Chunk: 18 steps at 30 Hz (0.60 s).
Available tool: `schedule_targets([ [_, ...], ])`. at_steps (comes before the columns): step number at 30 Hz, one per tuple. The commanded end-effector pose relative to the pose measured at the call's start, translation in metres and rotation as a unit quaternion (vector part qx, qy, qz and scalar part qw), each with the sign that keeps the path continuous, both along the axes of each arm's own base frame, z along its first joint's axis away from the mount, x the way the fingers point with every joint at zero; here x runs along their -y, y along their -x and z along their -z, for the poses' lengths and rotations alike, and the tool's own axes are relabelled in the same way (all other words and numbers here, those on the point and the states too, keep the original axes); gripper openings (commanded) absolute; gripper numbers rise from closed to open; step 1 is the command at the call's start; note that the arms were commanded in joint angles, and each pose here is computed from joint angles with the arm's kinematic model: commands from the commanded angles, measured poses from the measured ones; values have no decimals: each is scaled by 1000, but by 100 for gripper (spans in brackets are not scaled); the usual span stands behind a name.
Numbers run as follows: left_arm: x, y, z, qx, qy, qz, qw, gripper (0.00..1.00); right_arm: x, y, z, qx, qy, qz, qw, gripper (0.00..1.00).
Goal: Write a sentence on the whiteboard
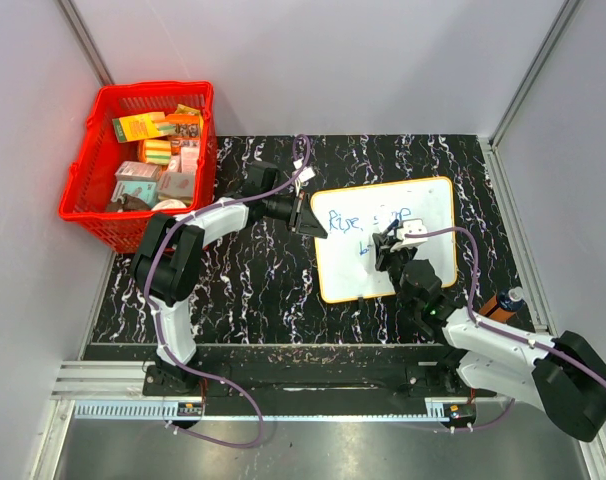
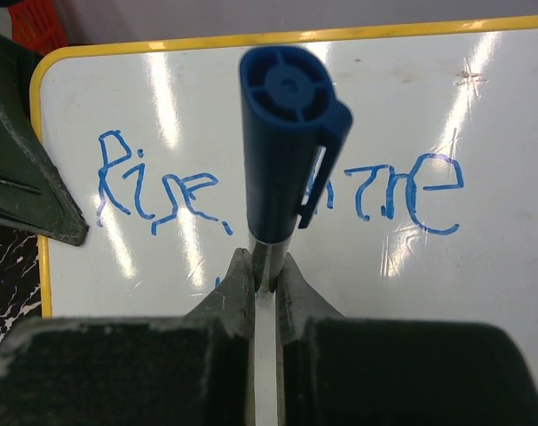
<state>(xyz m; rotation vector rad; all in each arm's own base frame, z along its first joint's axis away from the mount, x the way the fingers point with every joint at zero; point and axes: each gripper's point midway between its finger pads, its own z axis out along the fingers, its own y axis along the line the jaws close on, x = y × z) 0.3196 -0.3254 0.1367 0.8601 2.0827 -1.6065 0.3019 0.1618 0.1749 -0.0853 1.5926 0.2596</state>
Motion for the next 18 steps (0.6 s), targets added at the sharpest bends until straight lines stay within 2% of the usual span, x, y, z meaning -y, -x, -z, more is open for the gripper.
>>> schedule_targets([
  [1,2,6,55,57,-66,11,996,0,0,-1,-7,0,-18,2,1000,0],
  [18,2,6,55,56,-66,11,996,0,-1,8,7,-27,-25,-11,999,0],
])
